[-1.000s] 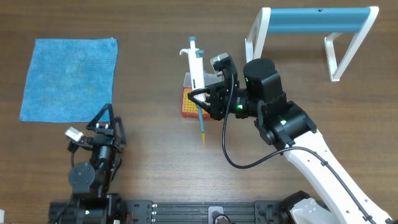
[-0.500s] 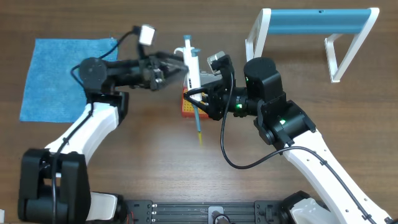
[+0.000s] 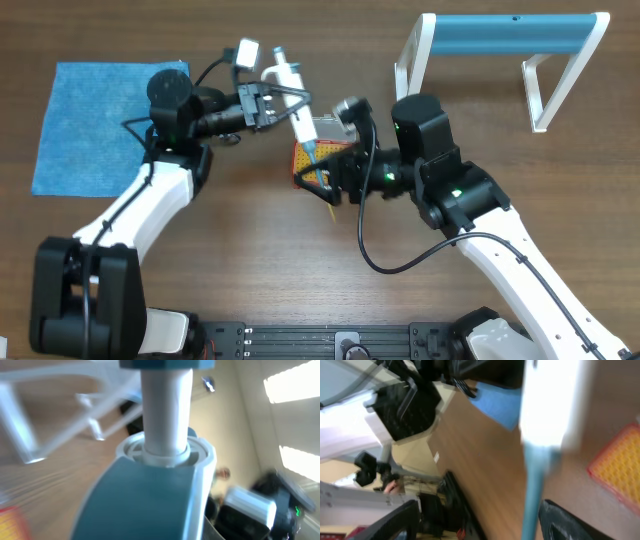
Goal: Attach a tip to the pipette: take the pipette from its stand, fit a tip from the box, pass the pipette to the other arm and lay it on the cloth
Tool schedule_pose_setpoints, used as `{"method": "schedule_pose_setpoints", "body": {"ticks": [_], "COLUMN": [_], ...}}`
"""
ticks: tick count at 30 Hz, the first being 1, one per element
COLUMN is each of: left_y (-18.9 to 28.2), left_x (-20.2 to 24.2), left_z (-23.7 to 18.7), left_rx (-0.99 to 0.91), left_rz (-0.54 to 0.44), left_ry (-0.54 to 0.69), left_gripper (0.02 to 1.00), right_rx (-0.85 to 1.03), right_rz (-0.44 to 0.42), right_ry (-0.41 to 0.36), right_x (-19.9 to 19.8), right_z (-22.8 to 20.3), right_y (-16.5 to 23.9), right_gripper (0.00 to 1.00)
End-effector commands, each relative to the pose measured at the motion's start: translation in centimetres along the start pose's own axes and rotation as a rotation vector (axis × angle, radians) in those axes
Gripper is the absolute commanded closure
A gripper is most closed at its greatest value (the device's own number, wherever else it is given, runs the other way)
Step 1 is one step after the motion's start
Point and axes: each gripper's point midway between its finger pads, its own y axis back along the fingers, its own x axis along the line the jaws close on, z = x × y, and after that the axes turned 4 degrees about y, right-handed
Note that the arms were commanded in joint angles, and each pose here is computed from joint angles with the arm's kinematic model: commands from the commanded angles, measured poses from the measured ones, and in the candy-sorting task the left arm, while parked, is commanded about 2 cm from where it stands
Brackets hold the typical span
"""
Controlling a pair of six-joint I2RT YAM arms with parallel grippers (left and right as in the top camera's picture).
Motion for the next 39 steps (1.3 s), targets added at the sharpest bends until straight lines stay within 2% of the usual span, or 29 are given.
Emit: {"method": "schedule_pose_setpoints", "body": {"ticks": [1,3,4,5,6,8,9,11,12,13,14,15,17,19,20,23,27,30,37,38,39], "left_y": [9.9,15.2,18.2,22.0,26.7,32.9,35.9,38.9,39.2,39.2,39.3,38.6,37.2,34.8,34.6,36.0,37.7,36.5,36.2,36.1,36.2], "left_x": [13.8,14.6,14.2,13.1,11.0,8.3,7.1,7.4,9.5,12.6,16.6,19.3,22.6,23.8,24.5,24.6,25.6,27.3,27.9,27.9,27.9], "left_z": [3.6,2.8,3.0,3.4,3.7,4.2,5.1,7.9,9.7,10.7,10.7,10.8,12.6,14.6,14.8,14.3,13.5,13.3,13.7,13.6,13.8], "left_rx": [-0.348,-0.334,-0.336,-0.331,-0.316,-0.253,-0.205,-0.117,-0.049,0.038,0.174,0.278,0.335,0.361,0.375,0.351,0.289,0.298,0.283,0.28,0.275], "left_rz": [0.525,0.622,0.716,0.872,1.077,1.362,1.486,1.607,1.611,1.616,1.662,1.664,1.714,1.704,1.716,1.734,1.664,1.611,1.611,1.611,1.613], "left_ry": [0.229,0.271,0.272,0.259,0.25,0.232,0.231,0.225,0.195,0.181,0.177,0.139,0.044,-0.087,-0.097,-0.046,0.029,0.034,0.027,0.035,0.031], "left_gripper": [0.991,0.993,0.993,0.991,0.991,0.993,0.993,0.991,0.993,0.993,0.993,0.993,0.991,0.993,0.991,0.993,0.991,0.993,0.993,0.978,0.91], "right_rx": [0.037,0.017,0.014,0.01,0.009,-0.002,-0.007,-0.02,-0.024,-0.029,-0.027,-0.039,-0.097,-0.144,-0.148,-0.143,-0.144,-0.149,-0.156,-0.156,-0.156], "right_rz": [-0.122,-0.145,-0.161,-0.161,-0.161,-0.212,-0.22,-0.218,-0.217,-0.215,-0.205,-0.185,-0.159,-0.146,-0.142,-0.138,-0.141,-0.148,-0.16,-0.16,-0.16], "right_ry": [-0.09,-0.09,-0.089,-0.085,-0.084,-0.101,-0.102,-0.12,-0.144,-0.201,-0.231,-0.218,-0.169,-0.141,-0.155,-0.154,-0.155,-0.163,-0.173,-0.173,-0.173], "right_x": [-4.0,-4.4,-4.6,-4.6,-4.7,-5.5,-5.7,-5.6,-5.6,-5.6,-5.1,-4.5,-3.4,-2.8,-2.7,-2.5,-2.6,-2.7,-2.9,-2.9,-2.9], "right_z": [-1.8,-1.5,-1.5,-1.3,-1.3,-1.2,-1.1,-0.8,-0.7,-0.7,-0.8,-0.3,1.5,2.8,2.9,2.7,2.8,2.8,2.9,2.9,2.9], "right_y": [2.9,3.4,3.4,3.4,3.4,3.6,3.6,3.6,3.6,3.6,3.2,2.7,2.0,1.8,1.8,1.6,1.6,1.6,1.7,1.7,1.7], "right_gripper": [0.218,0.215,0.215,0.215,0.215,0.213,0.215,0.215,0.215,0.215,0.215,0.213,0.215,0.213,0.211,0.213,0.213,0.209,0.213,0.211,0.211]}}
